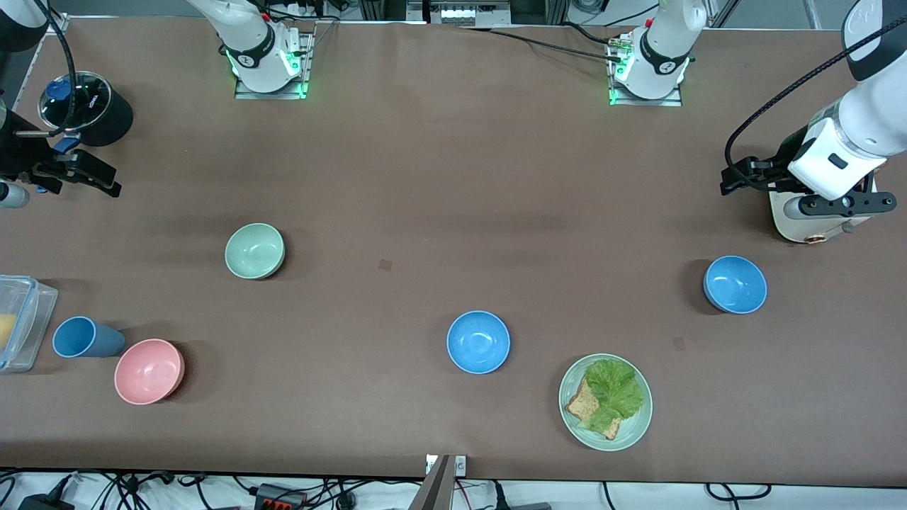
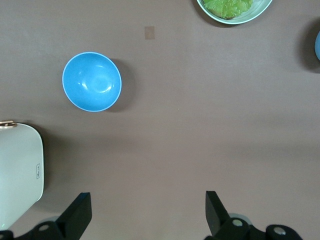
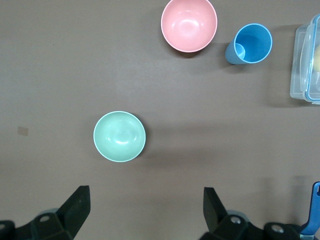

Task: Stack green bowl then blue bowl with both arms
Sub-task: 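Reach the right gripper to the light green bowl and grasp its rim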

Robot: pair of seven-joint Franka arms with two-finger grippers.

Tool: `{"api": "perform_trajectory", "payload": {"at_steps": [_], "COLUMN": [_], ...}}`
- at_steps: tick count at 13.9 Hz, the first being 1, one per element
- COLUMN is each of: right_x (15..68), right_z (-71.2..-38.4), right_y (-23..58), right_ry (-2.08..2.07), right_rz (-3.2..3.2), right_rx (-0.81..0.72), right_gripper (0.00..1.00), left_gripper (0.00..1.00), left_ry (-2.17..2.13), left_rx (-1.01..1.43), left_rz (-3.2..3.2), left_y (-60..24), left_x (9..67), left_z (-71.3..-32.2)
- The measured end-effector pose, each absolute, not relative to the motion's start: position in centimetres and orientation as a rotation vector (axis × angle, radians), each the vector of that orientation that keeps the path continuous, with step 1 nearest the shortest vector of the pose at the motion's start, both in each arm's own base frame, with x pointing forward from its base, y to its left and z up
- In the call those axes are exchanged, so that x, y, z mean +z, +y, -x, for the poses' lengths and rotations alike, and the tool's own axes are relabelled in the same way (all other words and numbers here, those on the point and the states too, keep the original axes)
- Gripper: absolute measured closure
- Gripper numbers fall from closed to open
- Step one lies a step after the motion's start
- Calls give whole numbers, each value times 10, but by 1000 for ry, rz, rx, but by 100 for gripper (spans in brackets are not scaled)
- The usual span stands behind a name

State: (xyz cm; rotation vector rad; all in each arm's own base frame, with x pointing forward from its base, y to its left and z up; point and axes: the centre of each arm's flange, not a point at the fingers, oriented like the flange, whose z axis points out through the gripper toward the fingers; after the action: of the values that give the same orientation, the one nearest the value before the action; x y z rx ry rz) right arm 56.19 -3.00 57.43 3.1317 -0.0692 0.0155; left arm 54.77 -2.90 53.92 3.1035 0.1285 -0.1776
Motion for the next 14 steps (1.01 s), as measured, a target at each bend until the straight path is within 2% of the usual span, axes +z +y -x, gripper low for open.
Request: {"api": "perform_trajectory", "payload": {"at_steps": [9, 14], "right_x": [567, 492], "right_z": [-565, -593], "right_y": [-29, -20], "right_ry": [-67, -33], "right_rz": [-3132, -3125], "right_rx": [-6, -193], "right_gripper": [0, 0], "left_gripper": [0, 0], "left_ry": [118, 132], "left_rx": [-180, -186], "left_rz": [-3103, -3102], "left_y": [-29, -24], "left_x": [538, 536], "left_z": [-548, -549]}}
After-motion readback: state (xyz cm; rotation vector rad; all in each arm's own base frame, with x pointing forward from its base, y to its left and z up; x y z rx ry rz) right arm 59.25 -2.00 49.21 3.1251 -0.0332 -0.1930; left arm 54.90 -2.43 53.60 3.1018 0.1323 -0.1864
